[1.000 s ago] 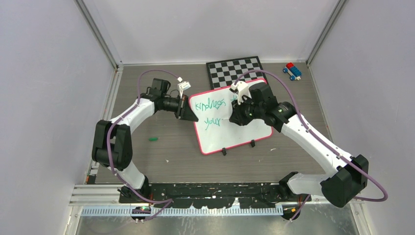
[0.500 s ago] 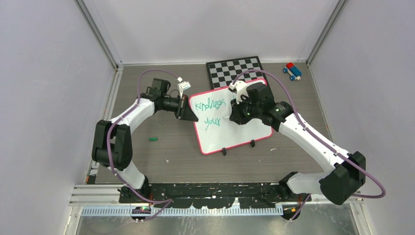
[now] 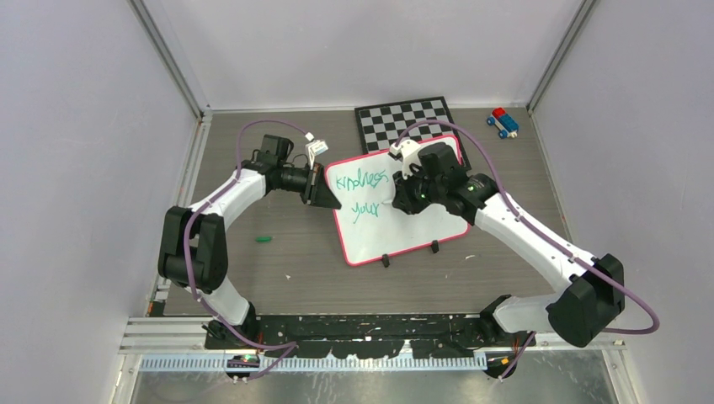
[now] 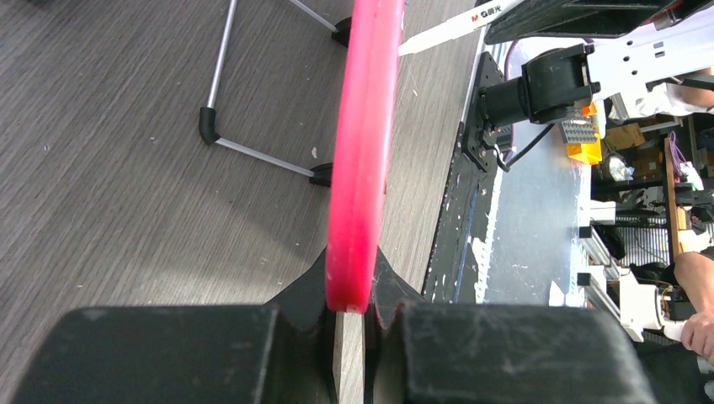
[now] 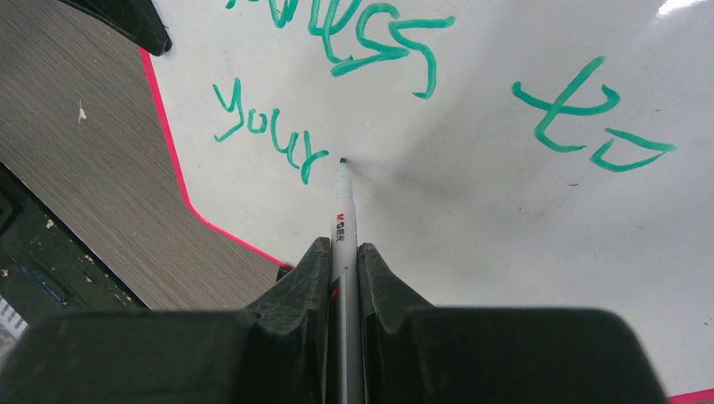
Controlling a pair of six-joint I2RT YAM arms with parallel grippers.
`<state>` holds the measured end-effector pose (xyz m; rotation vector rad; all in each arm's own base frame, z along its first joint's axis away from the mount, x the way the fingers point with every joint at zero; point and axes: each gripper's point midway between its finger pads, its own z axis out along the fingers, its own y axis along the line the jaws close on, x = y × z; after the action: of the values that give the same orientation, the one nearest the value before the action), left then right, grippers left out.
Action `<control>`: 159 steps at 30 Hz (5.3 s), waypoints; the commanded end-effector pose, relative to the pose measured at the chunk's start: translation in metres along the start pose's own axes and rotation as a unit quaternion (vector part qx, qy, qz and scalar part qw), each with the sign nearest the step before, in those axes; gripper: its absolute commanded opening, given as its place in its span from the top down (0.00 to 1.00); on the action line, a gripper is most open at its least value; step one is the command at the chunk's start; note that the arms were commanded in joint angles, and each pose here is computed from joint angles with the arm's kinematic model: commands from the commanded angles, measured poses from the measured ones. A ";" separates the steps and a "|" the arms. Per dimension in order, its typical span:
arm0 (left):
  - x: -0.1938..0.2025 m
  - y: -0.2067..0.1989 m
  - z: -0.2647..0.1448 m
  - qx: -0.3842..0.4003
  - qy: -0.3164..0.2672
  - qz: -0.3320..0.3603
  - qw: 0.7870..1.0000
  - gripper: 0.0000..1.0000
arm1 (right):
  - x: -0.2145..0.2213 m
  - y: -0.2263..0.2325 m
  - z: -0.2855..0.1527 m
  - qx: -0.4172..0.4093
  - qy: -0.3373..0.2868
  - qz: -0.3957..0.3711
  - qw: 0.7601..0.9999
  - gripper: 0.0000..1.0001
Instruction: Write a sentence on the whiteboard
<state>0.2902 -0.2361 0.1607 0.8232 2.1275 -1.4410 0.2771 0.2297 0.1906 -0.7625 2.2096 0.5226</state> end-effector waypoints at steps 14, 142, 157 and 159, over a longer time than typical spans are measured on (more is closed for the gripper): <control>-0.005 0.000 -0.001 -0.010 -0.008 0.023 1.000 1.00 | -0.022 0.014 -0.017 -0.025 -0.040 -0.009 0.999 1.00; 0.000 -0.005 -0.002 -0.003 -0.008 0.027 1.000 1.00 | -0.011 -0.013 -0.004 0.034 -0.013 -0.015 0.999 1.00; -0.003 -0.004 -0.001 -0.001 -0.008 0.025 1.000 1.00 | -0.022 -0.022 -0.010 0.053 -0.024 -0.014 0.998 1.00; -0.003 -0.004 -0.001 -0.002 -0.009 0.026 1.000 1.00 | -0.024 -0.022 -0.009 0.052 -0.025 -0.013 0.998 1.00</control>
<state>0.2889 -0.2359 0.1601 0.8279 2.1142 -1.4374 0.2805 0.2149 0.1880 -0.7562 2.2378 0.4374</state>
